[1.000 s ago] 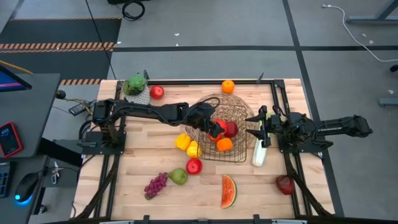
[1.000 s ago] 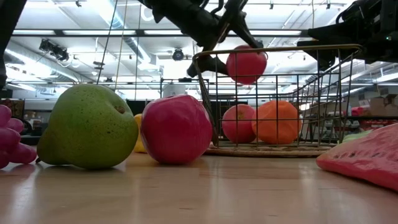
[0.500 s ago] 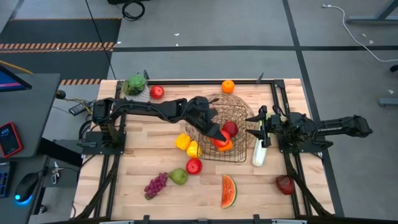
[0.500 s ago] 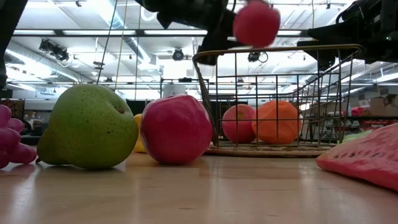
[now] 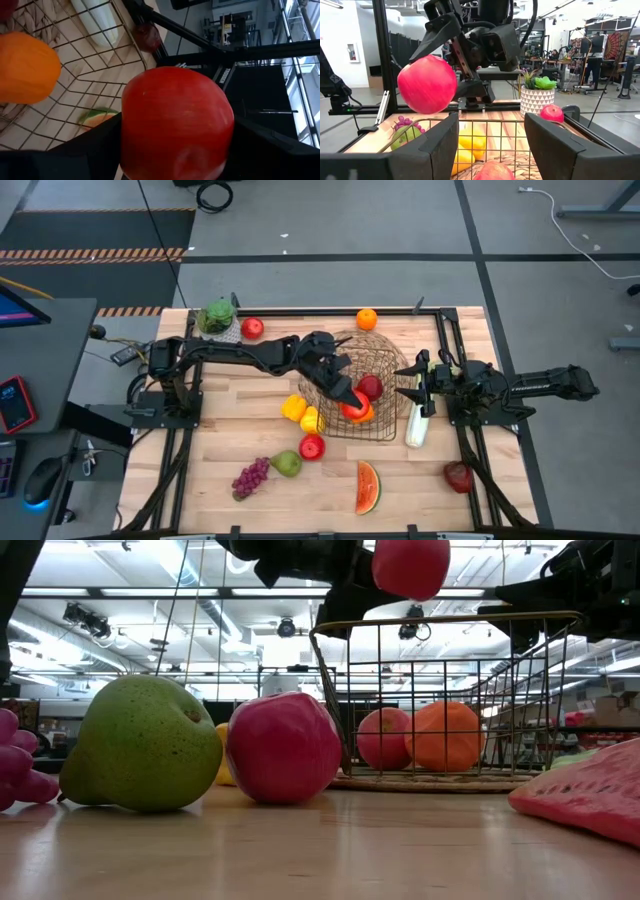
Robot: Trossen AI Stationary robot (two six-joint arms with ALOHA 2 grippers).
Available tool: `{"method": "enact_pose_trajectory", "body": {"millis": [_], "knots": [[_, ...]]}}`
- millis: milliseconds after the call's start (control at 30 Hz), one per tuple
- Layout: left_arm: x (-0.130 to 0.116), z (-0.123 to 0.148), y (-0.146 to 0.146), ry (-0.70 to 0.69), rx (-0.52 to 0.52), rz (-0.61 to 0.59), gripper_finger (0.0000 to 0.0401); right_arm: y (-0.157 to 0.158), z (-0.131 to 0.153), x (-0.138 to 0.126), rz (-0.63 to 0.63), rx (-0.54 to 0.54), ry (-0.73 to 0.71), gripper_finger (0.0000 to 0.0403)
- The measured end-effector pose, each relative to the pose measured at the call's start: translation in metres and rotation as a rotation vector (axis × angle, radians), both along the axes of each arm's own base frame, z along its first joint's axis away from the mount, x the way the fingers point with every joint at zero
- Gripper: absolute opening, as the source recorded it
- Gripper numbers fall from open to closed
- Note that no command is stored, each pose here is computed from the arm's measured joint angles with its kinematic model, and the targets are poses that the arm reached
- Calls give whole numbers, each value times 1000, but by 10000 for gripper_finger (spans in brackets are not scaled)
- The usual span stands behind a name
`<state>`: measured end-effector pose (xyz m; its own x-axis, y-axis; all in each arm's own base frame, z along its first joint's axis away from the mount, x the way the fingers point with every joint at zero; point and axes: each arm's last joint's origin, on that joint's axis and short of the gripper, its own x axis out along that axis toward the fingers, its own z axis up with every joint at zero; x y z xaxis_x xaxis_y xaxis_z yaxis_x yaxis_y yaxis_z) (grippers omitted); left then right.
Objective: Build produce basket
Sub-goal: Put the middle red apple into the wire basket
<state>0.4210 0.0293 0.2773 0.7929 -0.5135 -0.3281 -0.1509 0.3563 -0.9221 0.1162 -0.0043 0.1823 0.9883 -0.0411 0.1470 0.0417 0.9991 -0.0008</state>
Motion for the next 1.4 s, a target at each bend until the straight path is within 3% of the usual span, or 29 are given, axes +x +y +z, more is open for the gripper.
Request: {"method": "enact_pose_trajectory", "body": {"millis": [133, 367, 600, 867, 967, 1400], "knots": [[0, 0, 0, -27, 42, -18, 315, 0, 0, 0, 0, 0, 0, 231], [0, 0, 0, -281, 438, -181, 315, 0, 0, 0, 0, 0, 0, 231], [0, 0, 5, -362, 569, -225, 315, 0, 0, 0, 0, 0, 0, 231], [-1, 0, 9, -505, 805, -311, 316, 0, 0, 0, 0, 0, 0, 231], [-1, 0, 9, -526, 839, -325, 316, 0, 0, 0, 0, 0, 0, 231], [0, 0, 6, -509, 807, -316, 316, 0, 0, 0, 0, 0, 0, 231]]}}
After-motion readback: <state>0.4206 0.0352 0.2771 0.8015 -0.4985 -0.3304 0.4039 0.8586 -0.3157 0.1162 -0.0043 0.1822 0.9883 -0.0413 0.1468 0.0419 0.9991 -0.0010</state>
